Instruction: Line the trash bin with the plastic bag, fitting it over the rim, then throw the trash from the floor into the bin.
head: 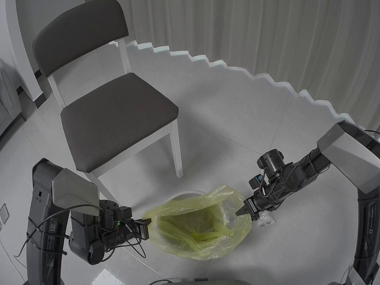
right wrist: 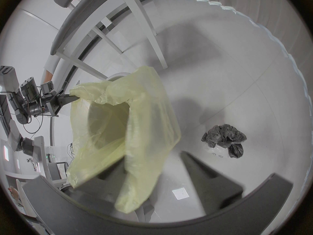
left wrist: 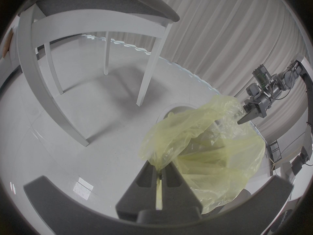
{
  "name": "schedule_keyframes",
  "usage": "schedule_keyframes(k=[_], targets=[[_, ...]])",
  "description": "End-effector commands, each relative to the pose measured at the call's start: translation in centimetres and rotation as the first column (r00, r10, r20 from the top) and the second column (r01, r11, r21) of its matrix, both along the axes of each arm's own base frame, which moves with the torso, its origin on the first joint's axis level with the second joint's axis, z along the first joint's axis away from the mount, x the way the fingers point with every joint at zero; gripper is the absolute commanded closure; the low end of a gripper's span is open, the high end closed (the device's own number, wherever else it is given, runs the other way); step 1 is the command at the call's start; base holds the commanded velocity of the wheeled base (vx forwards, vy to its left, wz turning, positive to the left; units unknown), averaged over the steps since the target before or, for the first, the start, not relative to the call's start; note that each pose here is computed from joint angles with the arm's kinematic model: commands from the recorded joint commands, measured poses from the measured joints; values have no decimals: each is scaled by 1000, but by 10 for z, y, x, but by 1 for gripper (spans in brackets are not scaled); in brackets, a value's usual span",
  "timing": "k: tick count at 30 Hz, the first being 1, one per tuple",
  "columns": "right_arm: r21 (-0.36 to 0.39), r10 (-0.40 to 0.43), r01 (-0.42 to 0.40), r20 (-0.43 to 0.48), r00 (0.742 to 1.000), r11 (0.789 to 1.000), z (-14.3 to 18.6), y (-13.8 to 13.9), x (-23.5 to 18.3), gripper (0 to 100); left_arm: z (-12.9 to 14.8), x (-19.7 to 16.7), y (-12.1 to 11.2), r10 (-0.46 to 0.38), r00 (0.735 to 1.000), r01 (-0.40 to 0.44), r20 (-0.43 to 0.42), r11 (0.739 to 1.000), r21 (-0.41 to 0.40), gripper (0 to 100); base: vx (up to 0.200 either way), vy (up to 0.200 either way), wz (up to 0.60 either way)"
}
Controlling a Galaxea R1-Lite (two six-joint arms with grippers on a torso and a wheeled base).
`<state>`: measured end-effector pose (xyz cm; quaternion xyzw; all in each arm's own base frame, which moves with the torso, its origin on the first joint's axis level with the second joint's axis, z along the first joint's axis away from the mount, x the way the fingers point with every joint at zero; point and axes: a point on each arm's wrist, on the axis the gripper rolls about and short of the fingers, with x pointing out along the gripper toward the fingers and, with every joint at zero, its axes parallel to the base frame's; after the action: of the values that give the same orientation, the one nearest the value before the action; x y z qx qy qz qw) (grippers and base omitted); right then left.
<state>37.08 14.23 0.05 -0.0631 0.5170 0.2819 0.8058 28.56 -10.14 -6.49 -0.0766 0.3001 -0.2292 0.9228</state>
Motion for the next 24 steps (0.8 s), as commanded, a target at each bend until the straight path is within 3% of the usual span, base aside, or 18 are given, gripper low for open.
schedule_keyframes(k=[1,11,17,18,24], targets=[[4,-1,1,18,1000,1000,19,-9,-13,0,7,-1,-2,11,1000,-11,18,1000,-23,100,0,0,0],[19,30,-32,124,992,999,55,-9,-13,0,9,2,-10,10,999,-9,32,999,-39,100,0,0,0],[43,56,-66,198,979,997,71,8,1,0,9,3,-10,37,999,-36,35,999,-38,100,0,0,0],[44,57,-68,199,978,997,72,9,1,0,9,3,-10,37,999,-36,35,999,-38,0,0,0,0],[57,102,-115,200,974,992,71,24,-2,0,14,0,-5,75,996,-74,44,997,-17,0,0,0,0]])
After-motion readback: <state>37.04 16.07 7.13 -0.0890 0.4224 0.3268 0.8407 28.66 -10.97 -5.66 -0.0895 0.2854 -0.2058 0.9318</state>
